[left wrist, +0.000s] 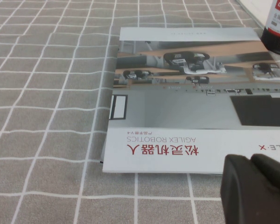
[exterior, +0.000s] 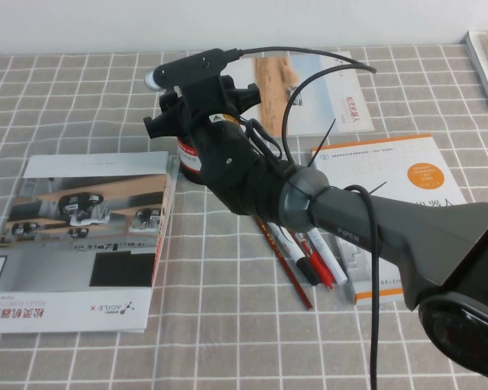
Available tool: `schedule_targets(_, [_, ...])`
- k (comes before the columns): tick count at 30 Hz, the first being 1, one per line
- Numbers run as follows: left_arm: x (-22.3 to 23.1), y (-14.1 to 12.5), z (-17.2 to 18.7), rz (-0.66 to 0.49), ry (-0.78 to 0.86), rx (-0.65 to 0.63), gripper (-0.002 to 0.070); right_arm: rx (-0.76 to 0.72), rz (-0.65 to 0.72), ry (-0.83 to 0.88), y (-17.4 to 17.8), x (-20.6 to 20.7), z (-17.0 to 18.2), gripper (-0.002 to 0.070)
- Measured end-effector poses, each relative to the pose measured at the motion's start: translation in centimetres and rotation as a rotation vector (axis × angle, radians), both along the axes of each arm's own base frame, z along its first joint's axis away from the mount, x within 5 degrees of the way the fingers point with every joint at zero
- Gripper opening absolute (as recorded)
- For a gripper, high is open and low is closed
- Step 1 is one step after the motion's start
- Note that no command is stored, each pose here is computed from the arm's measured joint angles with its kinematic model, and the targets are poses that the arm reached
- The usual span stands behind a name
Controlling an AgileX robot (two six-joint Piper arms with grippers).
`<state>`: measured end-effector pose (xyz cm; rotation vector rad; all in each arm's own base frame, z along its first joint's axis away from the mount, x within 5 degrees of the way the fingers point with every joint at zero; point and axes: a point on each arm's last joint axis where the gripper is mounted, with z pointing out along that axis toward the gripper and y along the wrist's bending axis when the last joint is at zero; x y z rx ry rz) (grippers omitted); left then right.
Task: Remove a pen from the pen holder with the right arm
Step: 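Take a marker out of the pen holder and lay it on the table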
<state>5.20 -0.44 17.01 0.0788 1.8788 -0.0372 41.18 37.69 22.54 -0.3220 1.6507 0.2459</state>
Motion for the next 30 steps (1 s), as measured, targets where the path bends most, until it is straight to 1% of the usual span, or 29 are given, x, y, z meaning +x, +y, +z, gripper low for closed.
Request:
schedule_targets(20, [0.0,0.0,0.0,0.0,0.0,0.0,-0.0005,-0.009,-0.007,0.026,0.1,0.3,-1.4,0.038])
schedule_targets(30, [0.0,0.0,0.0,0.0,0.0,0.0,-0.0005,0.008,-0.007,0.023,0.2,1.0,-1.5,0.038])
